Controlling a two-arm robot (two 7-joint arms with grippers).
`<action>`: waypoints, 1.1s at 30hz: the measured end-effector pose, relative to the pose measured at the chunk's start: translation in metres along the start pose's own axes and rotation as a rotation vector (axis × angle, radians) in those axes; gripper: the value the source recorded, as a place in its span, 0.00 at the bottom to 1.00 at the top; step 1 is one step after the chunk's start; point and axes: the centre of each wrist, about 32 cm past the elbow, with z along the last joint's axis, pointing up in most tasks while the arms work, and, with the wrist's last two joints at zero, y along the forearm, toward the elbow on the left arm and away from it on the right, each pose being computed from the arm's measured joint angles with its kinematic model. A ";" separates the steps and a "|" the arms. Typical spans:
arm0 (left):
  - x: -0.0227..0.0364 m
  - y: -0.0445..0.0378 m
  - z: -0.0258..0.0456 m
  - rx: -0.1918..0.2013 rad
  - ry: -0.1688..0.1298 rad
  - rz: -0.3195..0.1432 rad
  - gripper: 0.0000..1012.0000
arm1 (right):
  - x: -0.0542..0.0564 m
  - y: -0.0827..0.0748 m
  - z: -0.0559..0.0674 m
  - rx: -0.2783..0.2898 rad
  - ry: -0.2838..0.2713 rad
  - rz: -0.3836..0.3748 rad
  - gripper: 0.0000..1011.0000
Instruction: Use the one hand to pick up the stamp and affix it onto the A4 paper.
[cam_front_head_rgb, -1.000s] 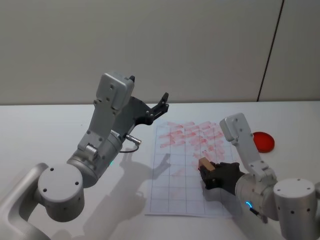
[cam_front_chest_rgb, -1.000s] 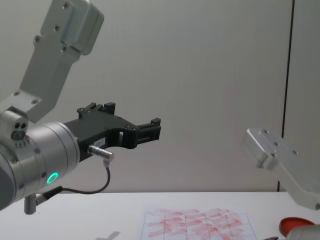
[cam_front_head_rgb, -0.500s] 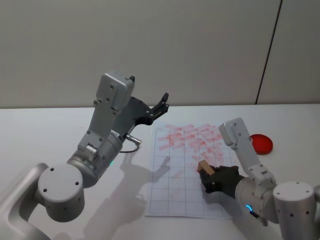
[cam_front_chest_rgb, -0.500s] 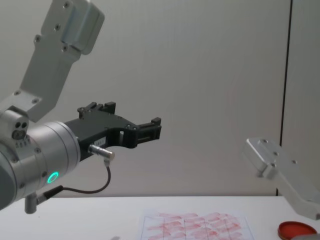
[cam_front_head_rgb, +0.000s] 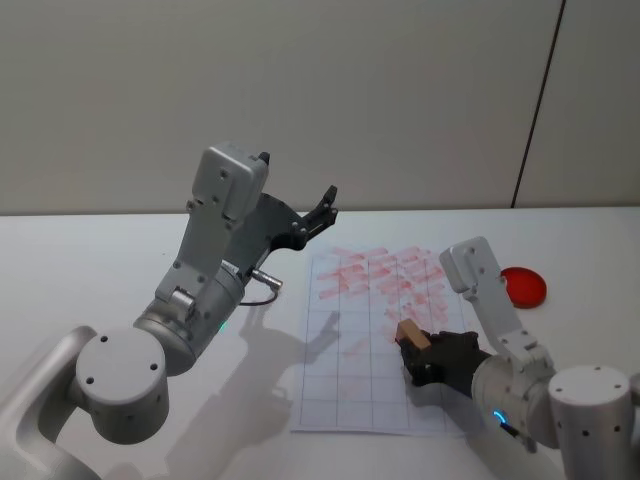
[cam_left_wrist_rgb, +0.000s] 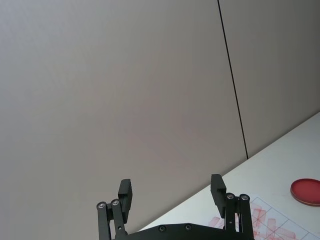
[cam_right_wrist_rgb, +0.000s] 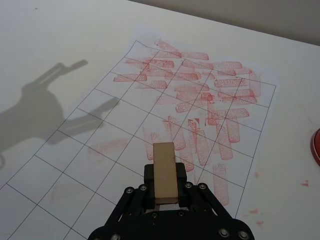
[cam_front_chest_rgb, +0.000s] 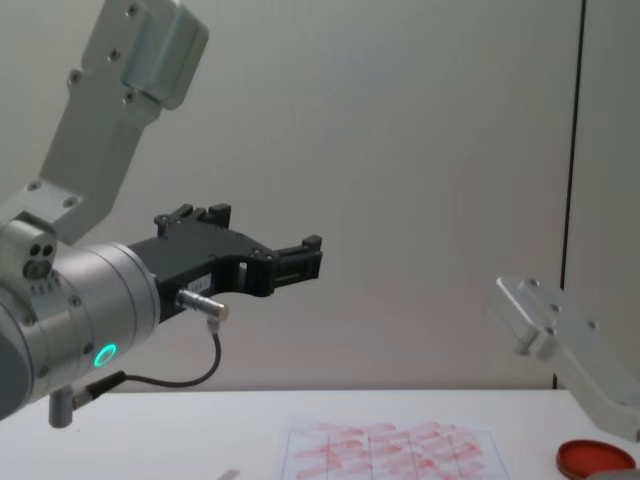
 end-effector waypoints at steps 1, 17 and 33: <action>0.0000 0.0000 0.0000 0.000 0.000 0.000 0.99 | 0.000 -0.001 0.001 0.003 -0.001 0.000 0.22; 0.0000 0.0000 0.0000 0.000 0.000 0.000 0.99 | 0.010 -0.028 0.041 0.181 0.027 -0.091 0.22; 0.0000 0.0000 0.0000 0.000 0.000 0.000 0.99 | 0.042 -0.040 0.050 0.181 0.093 -0.274 0.22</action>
